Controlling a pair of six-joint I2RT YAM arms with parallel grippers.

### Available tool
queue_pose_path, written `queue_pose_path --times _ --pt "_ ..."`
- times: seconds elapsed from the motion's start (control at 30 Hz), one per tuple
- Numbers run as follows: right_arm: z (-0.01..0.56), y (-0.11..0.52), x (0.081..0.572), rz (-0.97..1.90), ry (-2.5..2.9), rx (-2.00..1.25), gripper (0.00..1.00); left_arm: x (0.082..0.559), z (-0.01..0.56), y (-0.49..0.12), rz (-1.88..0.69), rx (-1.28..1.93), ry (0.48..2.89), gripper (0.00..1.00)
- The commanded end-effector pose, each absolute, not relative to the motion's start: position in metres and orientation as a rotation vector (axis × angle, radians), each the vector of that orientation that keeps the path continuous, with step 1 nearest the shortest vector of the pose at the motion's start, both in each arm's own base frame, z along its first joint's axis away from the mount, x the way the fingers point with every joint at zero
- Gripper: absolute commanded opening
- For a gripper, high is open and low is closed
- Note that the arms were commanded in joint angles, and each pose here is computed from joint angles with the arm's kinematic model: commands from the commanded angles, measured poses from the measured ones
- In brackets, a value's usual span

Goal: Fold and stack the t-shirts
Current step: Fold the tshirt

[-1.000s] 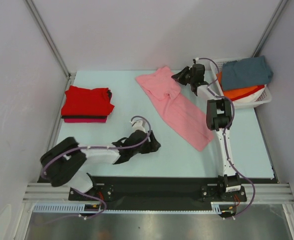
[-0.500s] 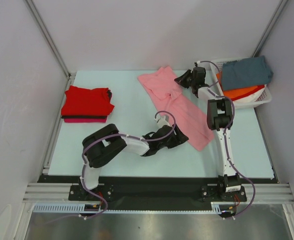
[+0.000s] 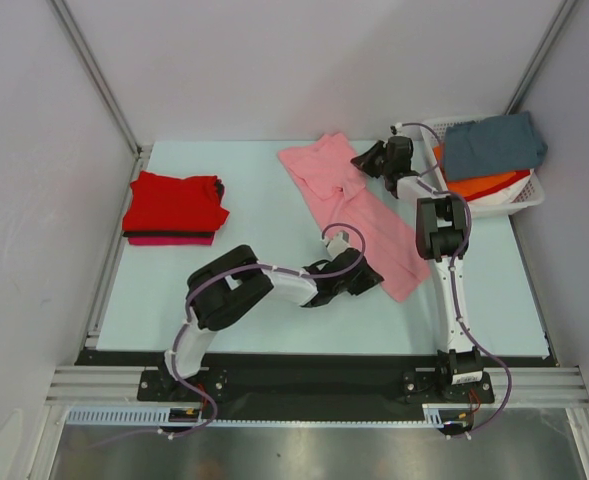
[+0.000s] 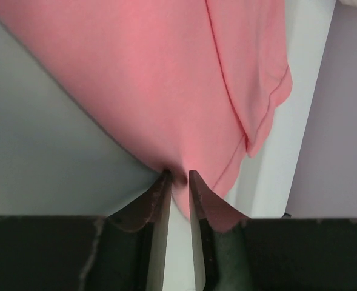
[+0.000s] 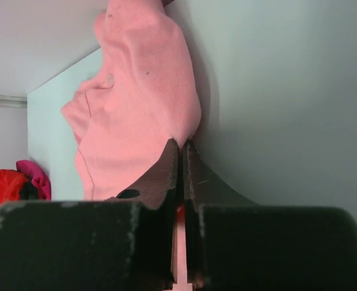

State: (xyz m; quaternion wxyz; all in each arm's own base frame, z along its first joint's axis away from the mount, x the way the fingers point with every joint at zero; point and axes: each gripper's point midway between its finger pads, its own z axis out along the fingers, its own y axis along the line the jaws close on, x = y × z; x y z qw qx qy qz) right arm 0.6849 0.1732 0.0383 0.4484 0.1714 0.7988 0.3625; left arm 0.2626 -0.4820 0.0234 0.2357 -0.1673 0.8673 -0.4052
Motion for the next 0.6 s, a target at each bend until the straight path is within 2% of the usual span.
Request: queue_pose_path --times 0.0,0.23,0.27,0.3,0.4,0.57 --pt "0.102 0.162 0.697 0.885 1.835 0.379 0.0 0.266 0.0 -0.48 -0.994 -0.47 2.419 0.24" --pt "0.104 0.16 0.693 0.888 1.822 0.378 0.0 0.28 -0.012 -0.478 -0.95 -0.493 2.43 0.24" --pt "0.106 0.162 0.692 0.891 1.821 0.377 0.0 0.281 -0.013 -0.478 -0.942 -0.487 2.433 0.22" --pt "0.106 0.16 0.692 0.89 1.819 0.378 0.0 0.282 -0.013 -0.478 -0.925 -0.481 2.442 0.14" --pt "0.109 0.16 0.692 0.887 1.814 0.374 0.0 0.283 -0.009 -0.474 -0.881 -0.423 2.444 0.0" --pt "0.111 0.155 0.693 0.859 1.814 0.39 0.0 0.28 0.011 -0.452 -0.843 -0.367 2.409 0.0"
